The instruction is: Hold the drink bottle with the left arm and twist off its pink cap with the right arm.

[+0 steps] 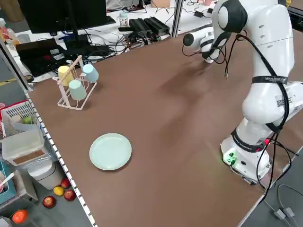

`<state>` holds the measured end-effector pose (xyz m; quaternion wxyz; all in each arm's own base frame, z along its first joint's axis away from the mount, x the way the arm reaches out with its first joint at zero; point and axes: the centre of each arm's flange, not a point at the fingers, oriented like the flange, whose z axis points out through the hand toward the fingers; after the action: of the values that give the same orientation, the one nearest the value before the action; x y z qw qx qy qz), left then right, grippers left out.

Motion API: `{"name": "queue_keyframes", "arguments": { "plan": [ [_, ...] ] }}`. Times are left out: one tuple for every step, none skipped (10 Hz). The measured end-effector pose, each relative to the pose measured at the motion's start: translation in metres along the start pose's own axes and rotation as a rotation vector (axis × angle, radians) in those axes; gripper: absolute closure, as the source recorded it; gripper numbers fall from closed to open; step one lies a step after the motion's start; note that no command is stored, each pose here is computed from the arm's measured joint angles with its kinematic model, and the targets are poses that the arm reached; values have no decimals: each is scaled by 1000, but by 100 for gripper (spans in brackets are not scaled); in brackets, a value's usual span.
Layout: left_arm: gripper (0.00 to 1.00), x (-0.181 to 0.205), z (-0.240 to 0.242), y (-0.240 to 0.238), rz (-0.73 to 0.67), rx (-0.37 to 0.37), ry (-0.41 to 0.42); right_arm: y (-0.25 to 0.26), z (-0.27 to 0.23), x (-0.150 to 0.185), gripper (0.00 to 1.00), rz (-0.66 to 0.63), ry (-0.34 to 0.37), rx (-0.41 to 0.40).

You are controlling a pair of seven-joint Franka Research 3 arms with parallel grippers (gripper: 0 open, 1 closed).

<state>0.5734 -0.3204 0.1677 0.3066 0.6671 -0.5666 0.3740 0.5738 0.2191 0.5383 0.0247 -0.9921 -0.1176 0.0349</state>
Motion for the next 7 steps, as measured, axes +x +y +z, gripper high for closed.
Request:
{"name": "queue_keyframes", "arguments": {
  "plan": [
    [4, -1, 0, 1, 9, -1, -1, -43, 5, 2, 0, 57, 9, -2],
    [4, -3, 0, 2, 11, -2, -3, -82, 8, 3, 0, 116, 17, -1],
    [4, -4, 0, 3, 11, -3, -4, -114, 16, 8, 0, 169, 36, 6],
    [4, -4, 1, 3, 11, -4, -5, -142, 31, 18, 0, 210, 70, 23],
    [4, -4, 1, 4, 13, -5, -5, -166, 52, 30, 0, 246, 102, 42],
    [4, -5, 2, 5, 15, -5, -4, -183, 74, 40, 0, 264, 119, 53],
    [4, -5, 3, 7, 17, -4, 0, -196, 94, 47, 0, 273, 119, 55]
  ]
}}
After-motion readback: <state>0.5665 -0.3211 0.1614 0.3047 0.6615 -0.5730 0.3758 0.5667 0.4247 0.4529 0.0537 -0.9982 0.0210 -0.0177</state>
